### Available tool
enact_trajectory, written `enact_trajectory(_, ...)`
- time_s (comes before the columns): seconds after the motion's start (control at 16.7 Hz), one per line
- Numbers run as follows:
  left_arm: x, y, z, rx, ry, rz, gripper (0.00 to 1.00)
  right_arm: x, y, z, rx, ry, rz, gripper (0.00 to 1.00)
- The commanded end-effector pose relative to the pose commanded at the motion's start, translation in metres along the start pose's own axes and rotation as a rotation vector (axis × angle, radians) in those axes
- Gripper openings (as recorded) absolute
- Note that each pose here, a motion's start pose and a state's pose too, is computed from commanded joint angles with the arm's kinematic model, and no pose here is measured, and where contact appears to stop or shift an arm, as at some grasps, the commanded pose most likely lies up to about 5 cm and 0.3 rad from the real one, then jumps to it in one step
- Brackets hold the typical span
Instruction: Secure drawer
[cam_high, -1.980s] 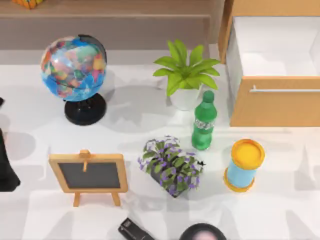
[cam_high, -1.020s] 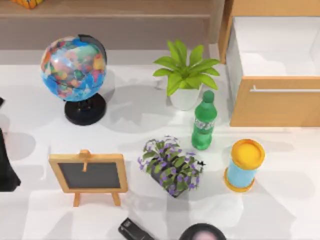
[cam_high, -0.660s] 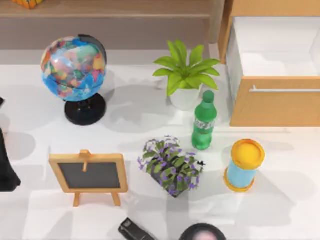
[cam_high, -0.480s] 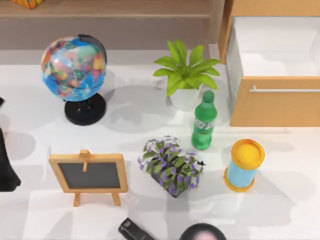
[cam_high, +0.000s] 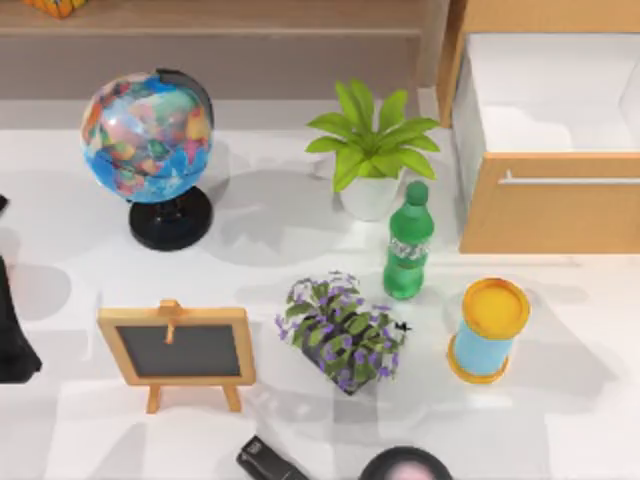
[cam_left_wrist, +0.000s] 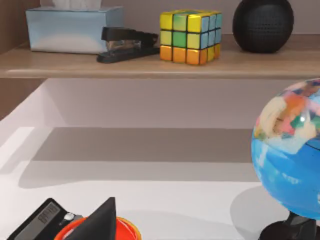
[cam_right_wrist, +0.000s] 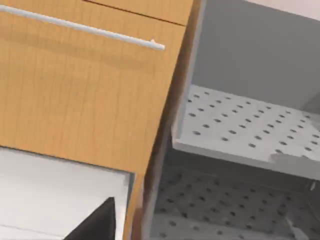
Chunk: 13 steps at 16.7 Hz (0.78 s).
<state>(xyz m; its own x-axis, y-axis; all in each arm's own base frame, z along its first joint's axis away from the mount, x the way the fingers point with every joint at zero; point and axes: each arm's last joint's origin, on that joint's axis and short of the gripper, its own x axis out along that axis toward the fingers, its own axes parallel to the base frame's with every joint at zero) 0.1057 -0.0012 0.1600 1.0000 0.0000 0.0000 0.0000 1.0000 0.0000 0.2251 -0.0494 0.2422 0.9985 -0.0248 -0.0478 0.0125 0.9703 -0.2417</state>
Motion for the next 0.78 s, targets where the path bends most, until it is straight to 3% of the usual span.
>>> enact_trajectory(0.42,0.0,0.0,0.0,0.0,0.0,0.0,1.0,0.013,0.064,-0.079,-0.536,0.082,0.033,1.0)
enact_trajectory(0.78,0.0,0.0,0.0,0.0,0.0,0.0,1.0,0.011,0.117,-0.109,-1.022,0.037,0.03,1.0)
